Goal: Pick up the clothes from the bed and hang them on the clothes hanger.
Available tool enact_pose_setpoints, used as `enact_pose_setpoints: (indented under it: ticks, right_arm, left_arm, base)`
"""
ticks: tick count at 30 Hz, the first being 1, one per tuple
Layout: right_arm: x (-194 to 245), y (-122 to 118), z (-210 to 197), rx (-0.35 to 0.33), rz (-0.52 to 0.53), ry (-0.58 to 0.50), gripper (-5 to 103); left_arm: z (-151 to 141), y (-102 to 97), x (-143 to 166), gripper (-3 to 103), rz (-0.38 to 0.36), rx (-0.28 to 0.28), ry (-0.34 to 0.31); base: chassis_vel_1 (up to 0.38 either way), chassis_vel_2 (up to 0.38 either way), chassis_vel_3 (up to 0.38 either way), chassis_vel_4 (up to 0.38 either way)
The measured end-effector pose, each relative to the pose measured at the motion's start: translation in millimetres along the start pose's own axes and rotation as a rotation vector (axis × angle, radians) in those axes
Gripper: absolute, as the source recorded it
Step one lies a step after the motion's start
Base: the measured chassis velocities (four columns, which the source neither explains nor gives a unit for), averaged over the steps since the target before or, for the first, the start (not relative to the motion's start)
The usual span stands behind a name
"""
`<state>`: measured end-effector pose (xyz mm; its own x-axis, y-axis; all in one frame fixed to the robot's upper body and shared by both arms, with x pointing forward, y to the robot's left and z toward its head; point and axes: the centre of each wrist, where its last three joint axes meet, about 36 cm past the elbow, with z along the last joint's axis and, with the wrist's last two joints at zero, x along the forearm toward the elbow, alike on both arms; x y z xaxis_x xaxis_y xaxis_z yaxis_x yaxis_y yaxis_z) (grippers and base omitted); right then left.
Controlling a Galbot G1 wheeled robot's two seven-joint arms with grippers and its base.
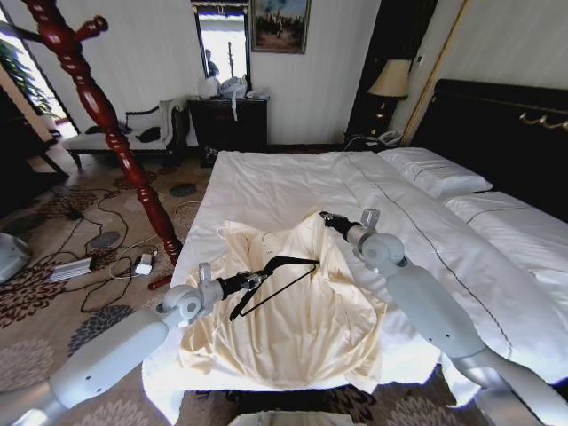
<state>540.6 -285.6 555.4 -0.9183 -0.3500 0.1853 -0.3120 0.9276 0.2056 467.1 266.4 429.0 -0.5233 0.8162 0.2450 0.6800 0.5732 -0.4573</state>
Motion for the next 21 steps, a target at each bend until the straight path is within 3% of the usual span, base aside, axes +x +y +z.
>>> enact_pose_setpoints:
  ticks: [9, 21]
  right_arm:
    - [6, -4, -4, 0.003, -0.002, 0.001, 0]
    - [9, 16, -18, -0.050, -0.060, 0.000, 0]
  left_arm:
    - [-7, 5.9, 19, 14, -0.033, 0.002, -0.032]
    - [4, -5.9, -3, 14, 0.021, 0.003, 0.012]
  base:
    - [0.000, 0.000, 0.000, 0.000]
    - [0.000, 0.000, 0.000, 0.000]
